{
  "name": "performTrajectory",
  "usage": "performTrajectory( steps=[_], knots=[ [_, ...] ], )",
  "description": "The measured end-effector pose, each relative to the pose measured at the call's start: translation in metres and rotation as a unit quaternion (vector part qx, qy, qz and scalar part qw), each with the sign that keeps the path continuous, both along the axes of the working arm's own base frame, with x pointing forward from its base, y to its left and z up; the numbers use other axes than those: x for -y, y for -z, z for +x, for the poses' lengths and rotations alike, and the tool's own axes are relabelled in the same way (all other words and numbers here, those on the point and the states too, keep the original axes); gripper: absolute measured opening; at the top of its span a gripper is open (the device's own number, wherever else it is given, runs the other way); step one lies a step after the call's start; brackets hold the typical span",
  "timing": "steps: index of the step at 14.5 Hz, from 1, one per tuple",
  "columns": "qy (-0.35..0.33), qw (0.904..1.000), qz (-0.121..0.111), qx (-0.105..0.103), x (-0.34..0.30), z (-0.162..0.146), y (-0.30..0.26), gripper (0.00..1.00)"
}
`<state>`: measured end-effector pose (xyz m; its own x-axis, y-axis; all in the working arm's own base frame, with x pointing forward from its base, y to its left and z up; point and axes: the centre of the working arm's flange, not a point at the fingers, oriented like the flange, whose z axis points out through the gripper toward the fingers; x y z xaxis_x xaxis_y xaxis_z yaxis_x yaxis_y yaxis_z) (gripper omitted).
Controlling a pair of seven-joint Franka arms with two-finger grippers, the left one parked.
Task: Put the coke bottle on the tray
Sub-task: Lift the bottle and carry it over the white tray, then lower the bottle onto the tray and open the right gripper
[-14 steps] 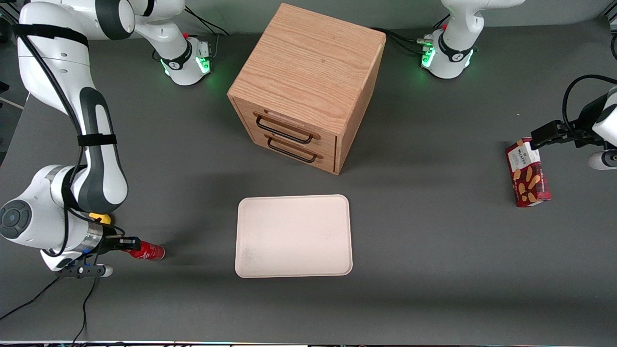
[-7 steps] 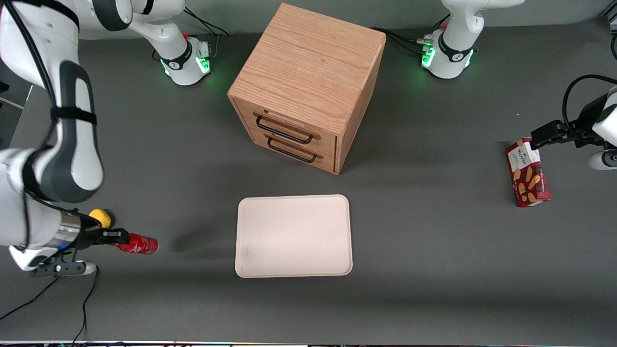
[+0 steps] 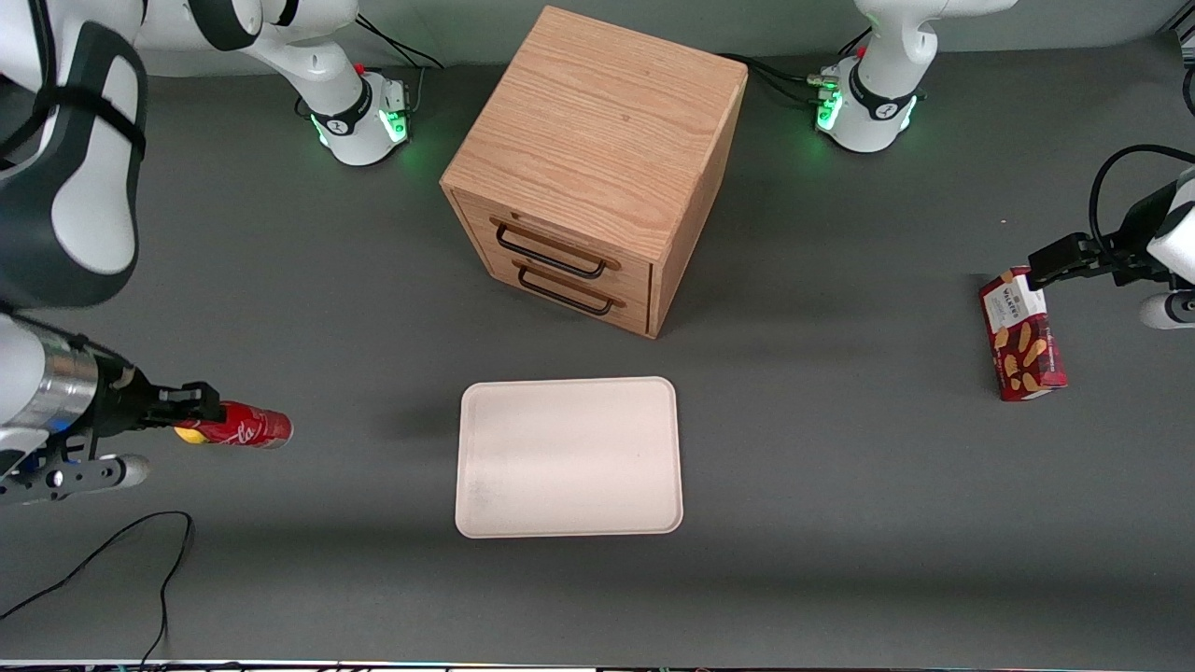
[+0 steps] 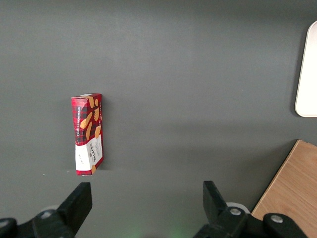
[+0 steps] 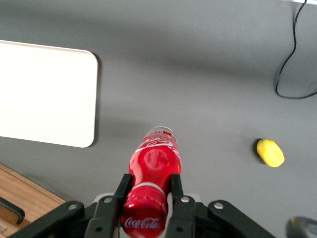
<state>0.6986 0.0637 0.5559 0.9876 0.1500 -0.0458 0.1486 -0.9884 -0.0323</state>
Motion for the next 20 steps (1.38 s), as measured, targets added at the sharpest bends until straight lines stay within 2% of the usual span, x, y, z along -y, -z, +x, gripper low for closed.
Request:
performTrajectory(
  steps=[1, 3, 6, 10, 12, 15, 20],
  knots=[
    [-0.008, 0.9999, 0.001, 0.008, -0.019, -0.002, -0.007, 0.36],
    [-0.009, 0.9997, 0.017, 0.016, -0.066, -0.004, -0.006, 0.36],
    [-0.019, 0.9986, 0.031, 0.037, -0.129, 0.003, 0.022, 0.36],
    [-0.043, 0.9976, 0.013, 0.054, -0.2, 0.017, 0.1, 0.36],
    [-0.049, 0.9971, 0.017, 0.056, -0.228, 0.021, 0.14, 0.36],
    [-0.048, 0.9972, 0.02, 0.054, -0.233, 0.028, 0.18, 0.36],
    [-0.044, 0.9978, 0.019, 0.045, -0.232, 0.032, 0.212, 0.36]
  ],
)
